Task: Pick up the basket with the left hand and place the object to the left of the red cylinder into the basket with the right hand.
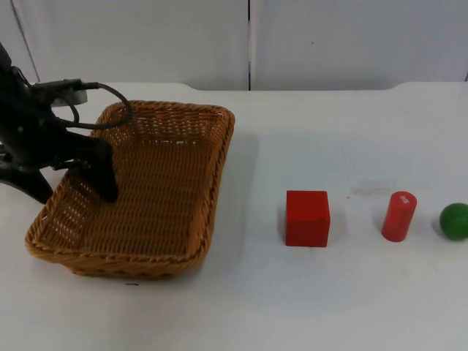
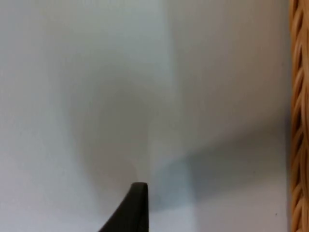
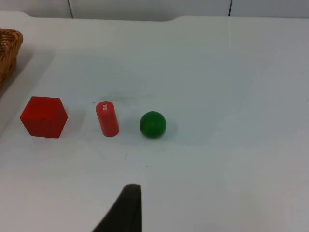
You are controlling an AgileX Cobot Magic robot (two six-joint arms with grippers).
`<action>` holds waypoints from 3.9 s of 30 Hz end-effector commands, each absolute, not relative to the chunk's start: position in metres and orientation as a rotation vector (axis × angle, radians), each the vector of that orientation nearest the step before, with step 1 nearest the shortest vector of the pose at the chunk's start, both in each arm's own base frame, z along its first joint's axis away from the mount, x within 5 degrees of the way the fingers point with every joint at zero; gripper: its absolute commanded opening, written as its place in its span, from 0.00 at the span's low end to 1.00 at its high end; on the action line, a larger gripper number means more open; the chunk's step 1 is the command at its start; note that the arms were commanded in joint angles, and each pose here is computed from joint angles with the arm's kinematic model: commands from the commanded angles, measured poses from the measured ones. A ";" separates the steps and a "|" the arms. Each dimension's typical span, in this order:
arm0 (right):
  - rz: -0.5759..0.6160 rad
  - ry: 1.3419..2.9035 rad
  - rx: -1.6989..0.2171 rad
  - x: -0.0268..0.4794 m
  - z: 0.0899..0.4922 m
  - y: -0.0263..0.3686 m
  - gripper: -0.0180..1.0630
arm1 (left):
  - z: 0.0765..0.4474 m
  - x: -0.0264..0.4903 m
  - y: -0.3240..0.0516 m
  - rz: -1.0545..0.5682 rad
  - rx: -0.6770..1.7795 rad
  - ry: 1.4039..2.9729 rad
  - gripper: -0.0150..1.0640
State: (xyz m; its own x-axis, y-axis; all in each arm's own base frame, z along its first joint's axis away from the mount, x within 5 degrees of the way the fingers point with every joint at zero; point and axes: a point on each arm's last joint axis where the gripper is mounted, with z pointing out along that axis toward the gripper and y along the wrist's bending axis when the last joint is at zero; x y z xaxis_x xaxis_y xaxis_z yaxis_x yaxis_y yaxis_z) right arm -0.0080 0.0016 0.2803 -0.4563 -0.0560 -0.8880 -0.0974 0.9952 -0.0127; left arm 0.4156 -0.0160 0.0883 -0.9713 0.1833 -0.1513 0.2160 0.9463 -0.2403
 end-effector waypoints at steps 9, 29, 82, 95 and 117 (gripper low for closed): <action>0.048 2.044 -0.108 -0.008 0.280 0.002 0.99 | 0.090 0.415 -0.018 -0.403 0.323 2.985 0.73; 0.025 2.044 -0.107 -0.007 0.280 0.000 0.99 | 0.094 0.409 -0.026 -0.558 0.262 3.025 0.01; 0.025 2.044 -0.107 -0.007 0.280 0.000 0.99 | 0.290 0.312 -0.034 -0.645 0.088 2.889 0.01; 0.033 2.040 -0.107 -0.008 0.281 0.000 0.99 | 0.312 0.298 -0.030 -0.566 0.072 2.841 0.01; 0.056 2.014 -0.094 0.070 0.316 0.007 0.99 | 0.313 0.298 -0.032 -0.594 0.065 2.834 0.01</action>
State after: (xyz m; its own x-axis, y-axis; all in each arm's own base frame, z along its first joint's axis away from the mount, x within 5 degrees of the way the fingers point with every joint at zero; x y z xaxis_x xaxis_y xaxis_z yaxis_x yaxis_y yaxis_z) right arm 0.0587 0.0049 0.3108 -0.4577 -0.0518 -0.8876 -0.0853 0.9963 -0.0141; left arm 0.3007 -0.0277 0.3084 -0.9709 0.0090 -0.2394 0.0960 0.9301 -0.3545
